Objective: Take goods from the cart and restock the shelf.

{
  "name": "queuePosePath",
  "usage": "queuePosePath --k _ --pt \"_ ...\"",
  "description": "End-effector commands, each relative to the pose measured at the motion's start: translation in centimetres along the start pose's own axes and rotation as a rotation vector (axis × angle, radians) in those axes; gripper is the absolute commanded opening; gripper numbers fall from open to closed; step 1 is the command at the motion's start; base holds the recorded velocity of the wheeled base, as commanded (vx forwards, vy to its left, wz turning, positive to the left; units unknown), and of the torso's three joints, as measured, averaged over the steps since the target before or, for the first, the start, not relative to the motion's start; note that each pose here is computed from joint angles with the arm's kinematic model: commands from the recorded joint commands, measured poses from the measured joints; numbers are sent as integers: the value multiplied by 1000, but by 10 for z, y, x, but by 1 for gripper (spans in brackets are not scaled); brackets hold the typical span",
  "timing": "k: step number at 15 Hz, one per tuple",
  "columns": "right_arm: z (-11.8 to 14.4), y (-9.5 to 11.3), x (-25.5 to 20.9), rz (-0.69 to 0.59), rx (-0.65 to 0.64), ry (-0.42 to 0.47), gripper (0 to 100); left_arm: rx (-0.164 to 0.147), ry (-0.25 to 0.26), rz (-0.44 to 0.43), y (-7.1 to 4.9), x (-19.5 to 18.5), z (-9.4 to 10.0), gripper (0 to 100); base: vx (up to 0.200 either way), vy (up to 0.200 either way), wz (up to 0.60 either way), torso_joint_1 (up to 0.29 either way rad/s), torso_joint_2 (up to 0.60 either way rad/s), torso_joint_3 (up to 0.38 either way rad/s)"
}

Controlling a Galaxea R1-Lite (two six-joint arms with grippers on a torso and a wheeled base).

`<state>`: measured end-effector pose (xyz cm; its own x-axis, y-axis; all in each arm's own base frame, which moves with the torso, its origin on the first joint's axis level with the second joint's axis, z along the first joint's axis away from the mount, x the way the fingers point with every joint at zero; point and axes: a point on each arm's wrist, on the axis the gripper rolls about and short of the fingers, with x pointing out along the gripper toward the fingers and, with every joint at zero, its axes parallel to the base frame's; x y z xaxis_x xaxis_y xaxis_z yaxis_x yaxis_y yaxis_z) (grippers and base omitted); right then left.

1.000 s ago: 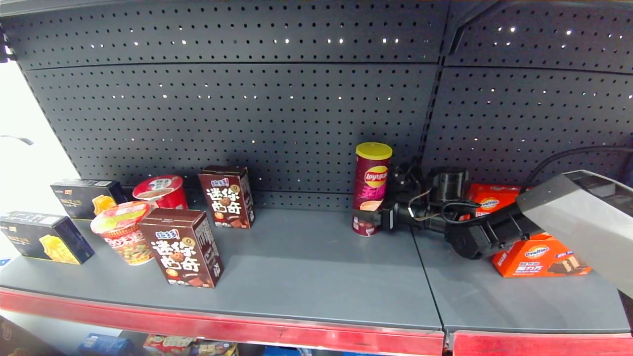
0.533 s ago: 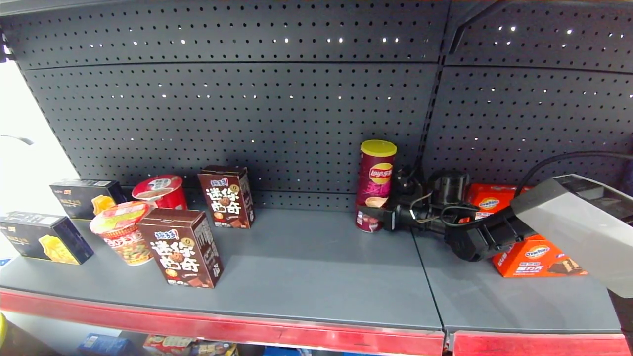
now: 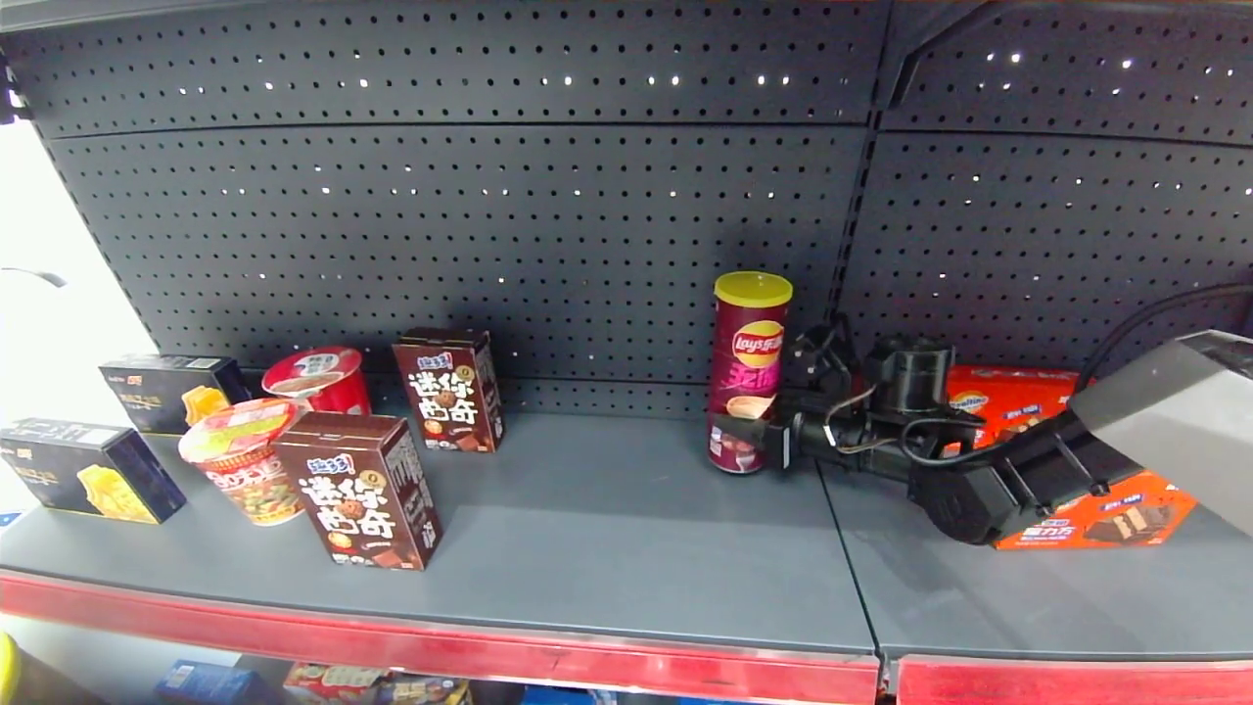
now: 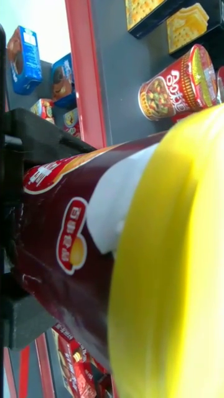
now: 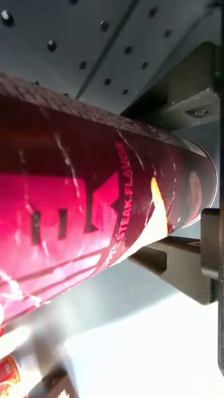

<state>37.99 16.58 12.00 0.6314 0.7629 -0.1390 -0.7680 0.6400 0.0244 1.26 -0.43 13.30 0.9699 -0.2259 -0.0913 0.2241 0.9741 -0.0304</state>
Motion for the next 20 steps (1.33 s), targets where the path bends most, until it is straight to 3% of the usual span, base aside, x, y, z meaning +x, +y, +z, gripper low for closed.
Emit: queuePosePath --k 1,3,6,14,20 --pt "17 25 -26 -9 -37 -64 0 1 -12 0 0 -3 -4 0 0 0 0 0 0 0" --pt "16 33 -40 -47 -42 -73 0 3 -29 -1 -1 -6 -8 0 0 0 0 0 0 0" --pt "8 60 -67 -42 -13 -23 0 1 -11 1 -2 -15 -14 0 0 0 0 0 0 0" --pt "-25 91 -95 -37 29 -17 0 2 -22 10 -2 -18 -14 0 0 0 0 0 0 0" --pt "-42 93 -91 -43 34 -17 0 2 -24 22 -2 -18 -14 0 0 0 0 0 0 0"
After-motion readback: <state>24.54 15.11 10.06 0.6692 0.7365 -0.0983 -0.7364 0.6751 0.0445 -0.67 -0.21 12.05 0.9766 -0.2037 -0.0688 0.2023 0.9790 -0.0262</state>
